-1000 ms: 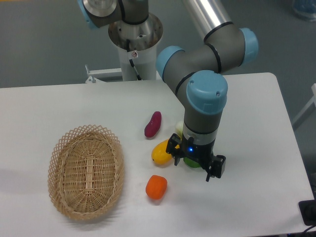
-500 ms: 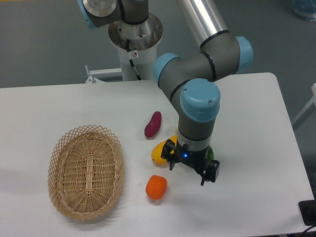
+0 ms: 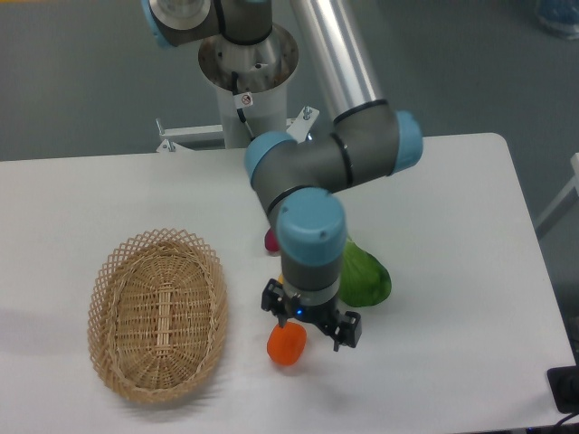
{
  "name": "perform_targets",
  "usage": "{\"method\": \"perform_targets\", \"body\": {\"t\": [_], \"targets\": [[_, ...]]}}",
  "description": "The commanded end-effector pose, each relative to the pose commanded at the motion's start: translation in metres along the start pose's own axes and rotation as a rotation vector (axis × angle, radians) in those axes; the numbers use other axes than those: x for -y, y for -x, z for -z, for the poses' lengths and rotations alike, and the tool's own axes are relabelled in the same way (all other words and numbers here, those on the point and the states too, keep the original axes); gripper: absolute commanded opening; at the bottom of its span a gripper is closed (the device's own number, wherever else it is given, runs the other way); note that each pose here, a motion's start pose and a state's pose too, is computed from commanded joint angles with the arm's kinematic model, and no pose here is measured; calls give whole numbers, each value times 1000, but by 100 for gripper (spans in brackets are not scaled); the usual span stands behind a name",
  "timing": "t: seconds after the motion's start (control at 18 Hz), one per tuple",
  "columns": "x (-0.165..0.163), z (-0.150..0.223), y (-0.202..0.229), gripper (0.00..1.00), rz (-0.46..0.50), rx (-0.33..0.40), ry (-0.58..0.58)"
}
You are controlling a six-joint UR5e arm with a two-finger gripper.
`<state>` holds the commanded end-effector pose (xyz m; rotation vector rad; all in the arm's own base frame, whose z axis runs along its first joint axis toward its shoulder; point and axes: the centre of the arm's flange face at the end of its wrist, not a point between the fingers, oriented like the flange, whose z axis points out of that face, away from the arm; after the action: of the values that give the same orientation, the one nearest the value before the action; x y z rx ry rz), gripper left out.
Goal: Pick up the orange from the table
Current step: 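Lower the open gripper around the orange and close on it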
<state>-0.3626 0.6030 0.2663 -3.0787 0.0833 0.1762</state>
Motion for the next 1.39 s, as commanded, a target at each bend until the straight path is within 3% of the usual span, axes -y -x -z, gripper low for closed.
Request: {"method": "perform_targets", "body": {"t": [1.39], "targets": [[3, -51, -45, 97, -49, 41, 1]]}}
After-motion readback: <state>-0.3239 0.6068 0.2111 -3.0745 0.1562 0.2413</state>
